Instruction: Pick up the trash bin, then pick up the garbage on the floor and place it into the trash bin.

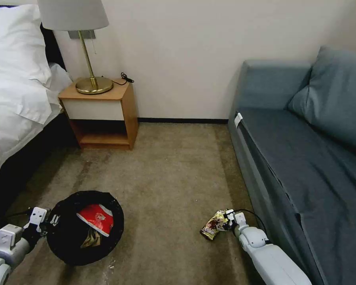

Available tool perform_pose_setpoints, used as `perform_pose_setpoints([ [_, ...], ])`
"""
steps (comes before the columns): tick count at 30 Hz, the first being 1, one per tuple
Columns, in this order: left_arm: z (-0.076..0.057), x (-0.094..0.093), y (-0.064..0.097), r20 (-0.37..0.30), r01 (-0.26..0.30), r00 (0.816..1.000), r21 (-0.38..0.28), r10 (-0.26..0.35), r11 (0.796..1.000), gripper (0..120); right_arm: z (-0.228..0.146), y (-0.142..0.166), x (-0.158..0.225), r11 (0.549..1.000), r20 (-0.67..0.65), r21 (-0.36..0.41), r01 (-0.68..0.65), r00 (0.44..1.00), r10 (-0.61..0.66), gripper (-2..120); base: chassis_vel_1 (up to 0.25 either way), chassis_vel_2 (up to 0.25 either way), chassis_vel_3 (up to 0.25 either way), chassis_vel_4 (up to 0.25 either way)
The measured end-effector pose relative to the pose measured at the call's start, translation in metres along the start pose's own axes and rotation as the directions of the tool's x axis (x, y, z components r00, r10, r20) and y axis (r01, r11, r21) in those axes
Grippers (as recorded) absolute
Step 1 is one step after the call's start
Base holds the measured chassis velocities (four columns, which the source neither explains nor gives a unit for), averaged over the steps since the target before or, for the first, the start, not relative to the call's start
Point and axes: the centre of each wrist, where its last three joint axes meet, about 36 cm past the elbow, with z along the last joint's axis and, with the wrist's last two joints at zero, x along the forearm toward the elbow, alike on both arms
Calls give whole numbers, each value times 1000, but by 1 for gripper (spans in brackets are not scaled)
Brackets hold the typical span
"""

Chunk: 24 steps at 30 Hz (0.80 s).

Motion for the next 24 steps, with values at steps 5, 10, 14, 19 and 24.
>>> perform_pose_setpoints([
  [5,0,-2,0,1,-3,1000,2,3,1000,1,0,0,-5,1000,3,-2,3,1000,-3,100,0,0,0,0],
  [10,1,-3,1,-1,-2,1000,5,2,1000,1,1,4,-12,1000,5,1,11,1000,-11,100,0,0,0,0],
  [14,1,-4,2,-2,-2,1000,4,2,1000,1,1,8,-17,1000,6,12,22,1000,-22,100,0,0,0,0],
  [19,0,-5,4,-1,0,1000,5,0,1000,1,-3,11,-19,999,7,18,40,999,-40,96,0,0,0,0],
  [24,2,-5,6,-2,5,1000,12,-5,1000,1,-6,9,-21,998,6,26,60,998,-61,75,0,0,0,0],
])
